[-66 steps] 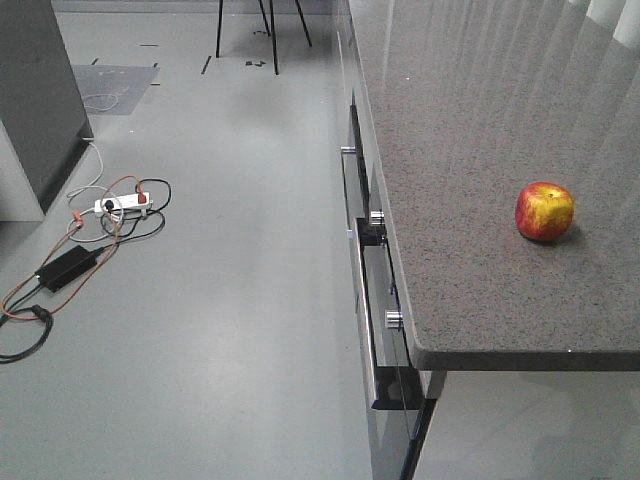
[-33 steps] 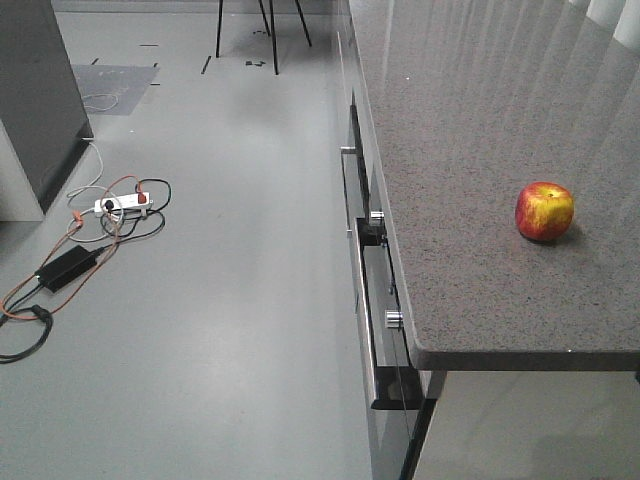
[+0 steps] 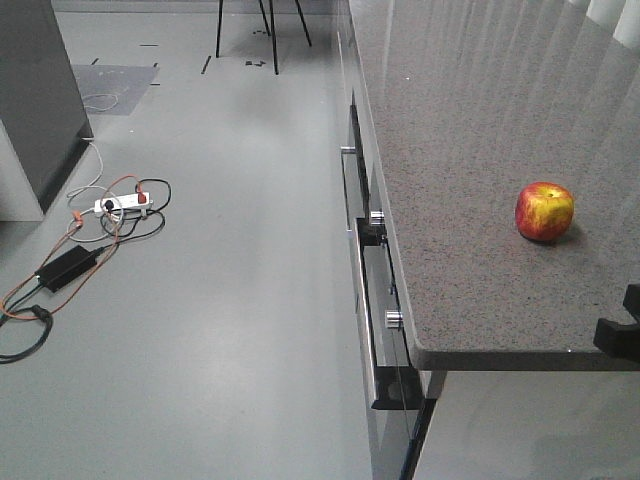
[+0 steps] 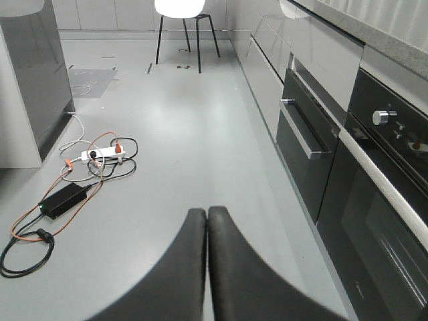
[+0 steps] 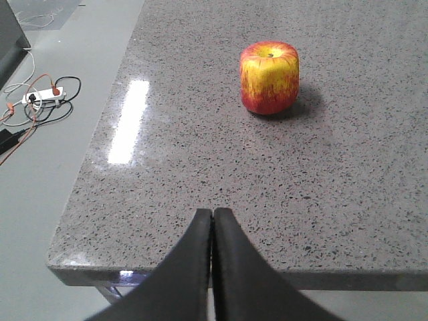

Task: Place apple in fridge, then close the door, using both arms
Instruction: 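Move the right gripper over the red-and-yellow apple on the countertop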

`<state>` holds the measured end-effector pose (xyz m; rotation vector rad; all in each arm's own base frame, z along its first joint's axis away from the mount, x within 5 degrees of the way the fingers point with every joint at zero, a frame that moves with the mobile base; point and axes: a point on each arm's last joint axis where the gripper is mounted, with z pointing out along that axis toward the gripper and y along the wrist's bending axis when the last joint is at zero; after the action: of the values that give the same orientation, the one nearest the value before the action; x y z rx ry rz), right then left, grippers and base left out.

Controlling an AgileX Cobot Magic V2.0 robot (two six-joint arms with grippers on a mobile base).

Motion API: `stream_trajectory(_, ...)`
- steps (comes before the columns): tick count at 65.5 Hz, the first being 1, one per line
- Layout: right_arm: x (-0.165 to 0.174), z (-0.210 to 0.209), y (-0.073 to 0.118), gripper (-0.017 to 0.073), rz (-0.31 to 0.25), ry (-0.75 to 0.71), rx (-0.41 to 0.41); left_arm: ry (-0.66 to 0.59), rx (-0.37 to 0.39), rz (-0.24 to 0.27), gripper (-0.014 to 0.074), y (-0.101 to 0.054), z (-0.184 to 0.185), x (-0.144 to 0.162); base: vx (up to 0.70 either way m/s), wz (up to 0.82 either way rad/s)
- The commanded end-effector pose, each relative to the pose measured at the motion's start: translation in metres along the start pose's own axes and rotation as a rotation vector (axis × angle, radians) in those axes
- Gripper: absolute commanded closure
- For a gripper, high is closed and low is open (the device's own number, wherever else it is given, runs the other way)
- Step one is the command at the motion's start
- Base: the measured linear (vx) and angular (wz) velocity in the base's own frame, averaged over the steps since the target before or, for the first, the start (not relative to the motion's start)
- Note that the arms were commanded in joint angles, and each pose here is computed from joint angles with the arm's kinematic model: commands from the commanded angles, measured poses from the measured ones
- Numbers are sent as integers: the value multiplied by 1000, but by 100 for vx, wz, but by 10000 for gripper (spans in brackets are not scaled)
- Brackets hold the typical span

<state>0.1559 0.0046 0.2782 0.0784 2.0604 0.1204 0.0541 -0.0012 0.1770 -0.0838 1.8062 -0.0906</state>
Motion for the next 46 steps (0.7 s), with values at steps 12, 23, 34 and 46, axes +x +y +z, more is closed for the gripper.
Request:
stream_trajectory(12, -17, -4, -1, 492, -91, -98, 26, -59, 9, -8, 599, 0, 1, 0, 0, 0)
stream_trajectory(23, -16, -4, -1, 268, -73, -83, 24, -59, 9, -8, 599, 0, 1, 0, 0, 0)
stream_trajectory(34, -15, -4, -1, -3, -65, -70, 23, -59, 9, -8, 599, 0, 1, 0, 0, 0)
stream_trajectory(46, -16, -5, -1, -131, -44, -83, 22, -59, 9, -8, 599, 0, 1, 0, 0, 0)
